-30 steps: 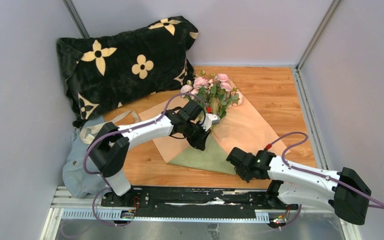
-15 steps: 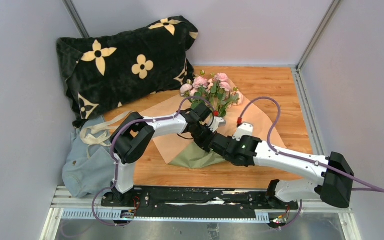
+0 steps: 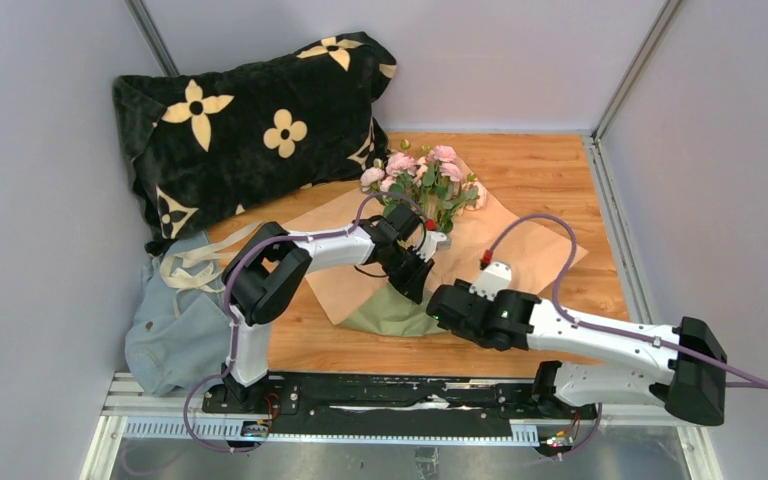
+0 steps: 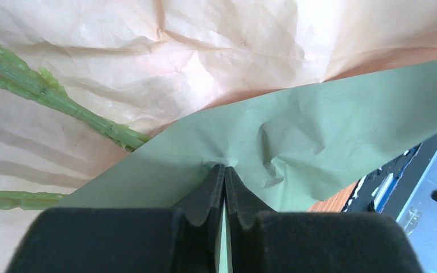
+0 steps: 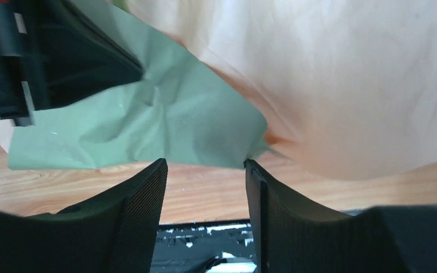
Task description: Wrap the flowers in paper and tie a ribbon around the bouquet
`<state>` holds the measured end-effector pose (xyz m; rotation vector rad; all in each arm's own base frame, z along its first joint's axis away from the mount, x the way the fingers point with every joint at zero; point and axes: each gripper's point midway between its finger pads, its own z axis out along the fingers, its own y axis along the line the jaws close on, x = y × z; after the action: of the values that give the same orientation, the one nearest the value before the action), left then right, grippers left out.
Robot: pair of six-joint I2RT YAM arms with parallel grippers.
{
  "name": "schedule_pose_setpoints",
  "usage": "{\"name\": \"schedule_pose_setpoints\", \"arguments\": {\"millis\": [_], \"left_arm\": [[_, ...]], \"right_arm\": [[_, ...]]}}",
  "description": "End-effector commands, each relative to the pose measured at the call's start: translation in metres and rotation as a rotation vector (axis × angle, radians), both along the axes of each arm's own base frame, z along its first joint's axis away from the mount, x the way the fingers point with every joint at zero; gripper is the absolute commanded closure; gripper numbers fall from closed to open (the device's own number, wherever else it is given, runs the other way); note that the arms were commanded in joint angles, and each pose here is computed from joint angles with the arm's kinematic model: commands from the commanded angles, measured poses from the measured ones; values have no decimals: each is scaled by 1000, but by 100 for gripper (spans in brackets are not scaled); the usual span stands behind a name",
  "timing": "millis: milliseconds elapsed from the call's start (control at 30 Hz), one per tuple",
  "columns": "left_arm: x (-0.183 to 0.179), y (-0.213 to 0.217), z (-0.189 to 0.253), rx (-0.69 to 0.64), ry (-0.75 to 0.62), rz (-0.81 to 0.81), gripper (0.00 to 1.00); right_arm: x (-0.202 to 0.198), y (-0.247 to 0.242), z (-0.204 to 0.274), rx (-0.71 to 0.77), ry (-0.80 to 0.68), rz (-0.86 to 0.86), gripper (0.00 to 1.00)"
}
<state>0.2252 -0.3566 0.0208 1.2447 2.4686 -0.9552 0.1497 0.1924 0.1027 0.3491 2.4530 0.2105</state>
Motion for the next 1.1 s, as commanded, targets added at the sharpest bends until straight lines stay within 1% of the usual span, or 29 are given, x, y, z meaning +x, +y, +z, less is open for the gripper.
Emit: {"name": "schedule_pose_setpoints", "arguments": {"millis": [0, 67, 133, 200, 300, 367, 400, 467, 533, 600, 700, 800, 1067], "left_arm": [[8, 15, -43, 93, -19, 37, 90], [7, 15, -42, 87, -20, 45, 90], [7, 15, -40, 73, -29, 53, 90], [6, 15, -39, 64, -33, 57, 90], [5, 15, -37, 57, -33, 57, 90], [5, 14, -36, 52, -33, 57, 90], [4, 15, -35, 50, -33, 58, 90], [5, 15, -34, 47, -36, 60, 90], [4, 15, -33, 46, -36, 61, 90], [4, 14, -33, 43, -33, 60, 90], [3, 13, -33, 40, -28, 57, 90], [3, 13, -33, 41, -24, 55, 90], [3, 10, -33, 33, -20, 53, 89]], "right_arm": [[-18, 2, -19, 232, 96, -245, 42], [-23, 12, -25, 334, 143, -314, 42], [-35, 14, -33, 369, 193, -361, 42], [-44, 13, -34, 363, 197, -393, 42], [-50, 14, -34, 345, 188, -426, 38], [-51, 10, -47, 335, 198, -479, 36], [-48, 7, -54, 335, 180, -510, 35], [-36, -9, -63, 307, 99, -561, 34], [-29, -29, -67, 249, 29, -622, 33], [-23, -38, -67, 239, -12, -658, 33], [-14, -39, -69, 242, -53, -654, 33], [-11, -41, -71, 216, -54, -638, 33], [-1, -33, -73, 230, -60, -619, 32]]}}
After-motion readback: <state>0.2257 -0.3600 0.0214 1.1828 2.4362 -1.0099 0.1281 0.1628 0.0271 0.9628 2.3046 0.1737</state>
